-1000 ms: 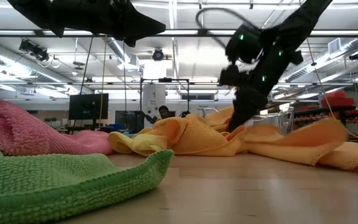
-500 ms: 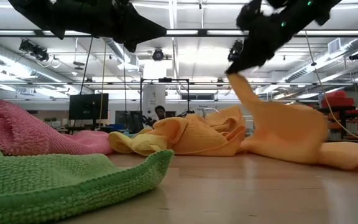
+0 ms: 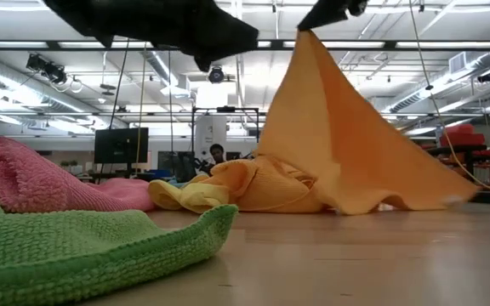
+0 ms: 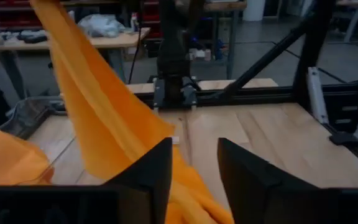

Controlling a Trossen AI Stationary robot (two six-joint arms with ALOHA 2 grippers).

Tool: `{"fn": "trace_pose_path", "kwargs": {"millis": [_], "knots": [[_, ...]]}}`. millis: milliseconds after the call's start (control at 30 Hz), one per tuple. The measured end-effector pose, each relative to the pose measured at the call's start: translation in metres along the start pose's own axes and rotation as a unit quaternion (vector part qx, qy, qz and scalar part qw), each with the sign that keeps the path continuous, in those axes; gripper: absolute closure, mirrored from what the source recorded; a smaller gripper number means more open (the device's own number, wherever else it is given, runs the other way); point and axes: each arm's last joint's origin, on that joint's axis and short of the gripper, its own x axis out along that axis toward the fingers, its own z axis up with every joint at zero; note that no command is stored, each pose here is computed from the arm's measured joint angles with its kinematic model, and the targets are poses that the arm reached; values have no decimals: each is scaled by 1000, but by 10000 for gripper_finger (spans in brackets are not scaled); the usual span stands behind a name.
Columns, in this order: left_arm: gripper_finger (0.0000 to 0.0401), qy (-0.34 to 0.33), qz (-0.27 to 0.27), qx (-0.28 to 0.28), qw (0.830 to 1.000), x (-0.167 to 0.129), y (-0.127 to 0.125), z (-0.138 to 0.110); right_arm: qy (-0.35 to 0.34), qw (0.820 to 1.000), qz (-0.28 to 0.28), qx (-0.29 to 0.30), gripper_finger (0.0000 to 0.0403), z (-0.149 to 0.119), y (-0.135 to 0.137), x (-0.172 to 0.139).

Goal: Fold microfiber towels
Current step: Fold the right orange microfiber cloth

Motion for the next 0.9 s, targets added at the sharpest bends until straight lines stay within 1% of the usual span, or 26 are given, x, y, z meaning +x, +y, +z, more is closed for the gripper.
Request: {"fn": "trace_pose_path", "kwargs": {"millis": [100, 133, 167, 233, 300, 367, 433, 467, 533, 600, 733, 800, 900], "knots": [[231, 13, 39, -7, 999, 9, 2, -5, 19, 1000, -18, -18, 400, 15, 4, 7], [223, 22, 58, -6, 998, 11, 3, -9, 27, 999, -16, -25, 400, 18, 6, 9], [216, 18, 76, -6, 997, 15, 4, -10, 38, 999, -14, -35, 400, 20, 9, 11], [203, 42, 111, -8, 993, 15, 6, -18, 41, 998, -10, -39, 400, 27, 13, 15], [193, 36, 118, -22, 992, 19, 8, -20, 49, 998, -9, -47, 400, 30, 15, 17], [185, 50, 99, -43, 993, 20, 9, -25, 52, 998, -10, -46, 400, 33, 18, 18], [180, 57, 60, -63, 995, 24, 10, -31, 60, 997, -11, -51, 400, 32, 18, 18], [178, 71, 43, -75, 994, 25, 10, -36, 57, 997, -11, -48, 400, 34, 18, 19], [177, 77, 20, -91, 993, 29, 10, -42, 55, 997, -13, -44, 400, 35, 17, 18], [179, 89, 5, -102, 991, 31, 9, -48, 55, 998, -14, -40, 400, 35, 17, 18], [189, 105, -26, -101, 989, 35, 5, -57, 65, 997, -19, -44, 400, 33, 16, 18], [196, 99, -30, -100, 990, 37, 4, -58, 68, 997, -20, -43, 400, 32, 16, 17], [208, 116, -30, -105, 987, 39, 3, -66, 69, 997, -20, -41, 400, 31, 16, 17]]}}
